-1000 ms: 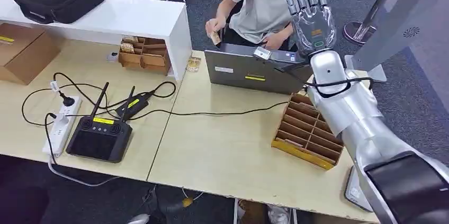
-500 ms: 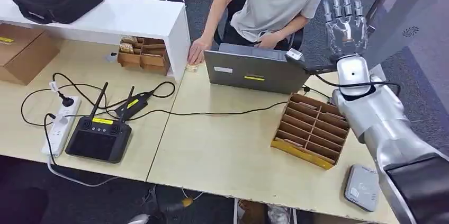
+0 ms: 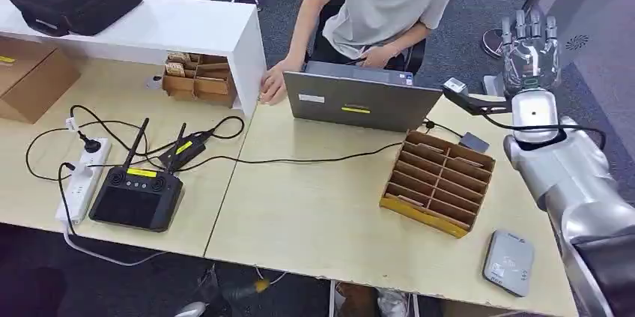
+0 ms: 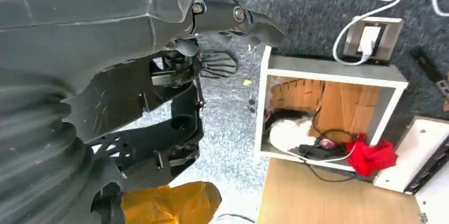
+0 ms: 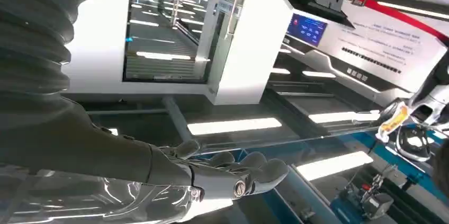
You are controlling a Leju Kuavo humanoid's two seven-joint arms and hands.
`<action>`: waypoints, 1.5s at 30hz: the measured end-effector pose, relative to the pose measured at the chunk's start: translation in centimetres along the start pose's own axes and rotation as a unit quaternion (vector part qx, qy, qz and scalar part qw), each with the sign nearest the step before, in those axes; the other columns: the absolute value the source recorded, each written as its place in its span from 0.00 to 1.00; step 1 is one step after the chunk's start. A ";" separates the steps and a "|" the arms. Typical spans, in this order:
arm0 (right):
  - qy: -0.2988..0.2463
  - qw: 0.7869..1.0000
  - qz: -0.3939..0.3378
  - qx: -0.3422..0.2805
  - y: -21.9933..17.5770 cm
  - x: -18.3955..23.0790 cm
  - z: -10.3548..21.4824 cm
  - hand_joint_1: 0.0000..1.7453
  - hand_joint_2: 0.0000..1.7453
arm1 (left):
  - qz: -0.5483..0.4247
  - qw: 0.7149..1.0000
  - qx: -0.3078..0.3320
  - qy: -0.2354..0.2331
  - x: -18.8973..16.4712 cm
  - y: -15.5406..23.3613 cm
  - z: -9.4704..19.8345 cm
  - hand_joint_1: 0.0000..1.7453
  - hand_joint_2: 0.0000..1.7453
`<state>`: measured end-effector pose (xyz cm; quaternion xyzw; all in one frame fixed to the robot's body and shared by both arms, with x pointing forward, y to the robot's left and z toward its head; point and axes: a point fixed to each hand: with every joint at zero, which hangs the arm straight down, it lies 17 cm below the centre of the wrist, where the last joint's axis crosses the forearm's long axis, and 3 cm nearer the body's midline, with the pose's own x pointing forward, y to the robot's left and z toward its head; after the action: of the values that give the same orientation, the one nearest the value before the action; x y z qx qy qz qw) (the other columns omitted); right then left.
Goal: Pass the card to the sensor for recognition and then transmit it.
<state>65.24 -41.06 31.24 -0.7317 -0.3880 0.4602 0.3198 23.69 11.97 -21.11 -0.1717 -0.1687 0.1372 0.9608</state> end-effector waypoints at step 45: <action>0.117 0.938 0.186 0.269 19.3 -13.8 13.9 0.00 1.00 | -0.001 1.000 -0.001 0.018 -2.2 2.8 0.5 0.00 1.00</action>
<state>53.88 -60.94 15.98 -0.7261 -0.0668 0.5100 0.4563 20.99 13.94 -22.36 -0.1746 -0.1515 0.1329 0.9638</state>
